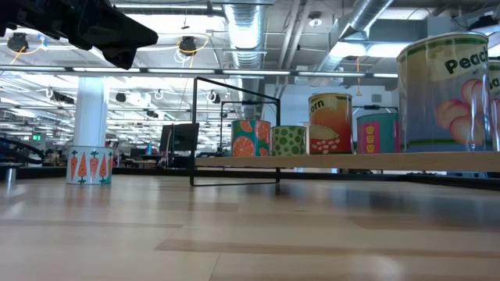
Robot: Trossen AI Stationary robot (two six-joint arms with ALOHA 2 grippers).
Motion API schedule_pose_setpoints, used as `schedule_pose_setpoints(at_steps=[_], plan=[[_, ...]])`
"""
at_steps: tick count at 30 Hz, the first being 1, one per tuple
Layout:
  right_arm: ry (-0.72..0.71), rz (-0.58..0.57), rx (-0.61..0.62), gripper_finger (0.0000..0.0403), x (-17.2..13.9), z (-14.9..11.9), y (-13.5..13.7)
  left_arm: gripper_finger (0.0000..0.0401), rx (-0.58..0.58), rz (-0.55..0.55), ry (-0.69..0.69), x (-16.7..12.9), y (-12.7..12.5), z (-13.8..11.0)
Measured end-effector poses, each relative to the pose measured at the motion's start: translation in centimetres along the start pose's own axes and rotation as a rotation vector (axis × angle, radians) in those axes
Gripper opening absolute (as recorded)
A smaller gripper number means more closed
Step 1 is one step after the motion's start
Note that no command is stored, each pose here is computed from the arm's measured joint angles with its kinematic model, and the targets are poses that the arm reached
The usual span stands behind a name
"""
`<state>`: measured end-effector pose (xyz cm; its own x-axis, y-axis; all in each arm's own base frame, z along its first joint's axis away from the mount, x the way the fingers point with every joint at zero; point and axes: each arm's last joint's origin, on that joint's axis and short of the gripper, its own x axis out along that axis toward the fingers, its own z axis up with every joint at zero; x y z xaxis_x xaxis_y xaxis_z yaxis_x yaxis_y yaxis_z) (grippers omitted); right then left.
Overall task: Pick and place cans onto a shelf
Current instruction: Put the large canned corn aligned with the other large canned corn on the shelf
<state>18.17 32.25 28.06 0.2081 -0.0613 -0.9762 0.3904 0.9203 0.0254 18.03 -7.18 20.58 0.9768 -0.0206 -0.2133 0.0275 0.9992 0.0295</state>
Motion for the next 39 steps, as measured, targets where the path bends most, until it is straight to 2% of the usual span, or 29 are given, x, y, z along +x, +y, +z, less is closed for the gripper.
schedule_pose_setpoints(at_steps=[5,11,18,28,31,36,39], plan=[[0.092,-0.059,0.062,0.0082,2.0,-0.1,-0.5,0.0,0.0,0.0,0.0,0.0,0.0,0.0],[0.117,-0.094,0.082,0.0127,2.7,0.4,-0.9,0.0,0.0,0.0,0.0,0.0,0.0,0.0],[0.171,-0.148,0.119,0.0143,4.5,0.2,-1.6,0.0,0.0,0.0,0.0,0.0,0.0,0.0],[0.173,-0.145,0.119,0.0115,5.6,0.2,-1.8,0.0,0.0,0.001,0.0,0.0,0.0,0.0],[0.176,-0.143,0.083,0.0087,5.6,0.2,-1.8,0.0,0.001,0.001,0.0,0.0,0.0,0.0],[0.179,-0.157,0.074,0.0017,5.6,0.3,-2.0,0.0,0.001,0.001,0.001,0.0,0.0,0.0],[0.179,-0.154,0.053,0.001,5.5,0.3,-1.9,0.0,0.001,0.001,0.001,0.0,0.0,0.0]])
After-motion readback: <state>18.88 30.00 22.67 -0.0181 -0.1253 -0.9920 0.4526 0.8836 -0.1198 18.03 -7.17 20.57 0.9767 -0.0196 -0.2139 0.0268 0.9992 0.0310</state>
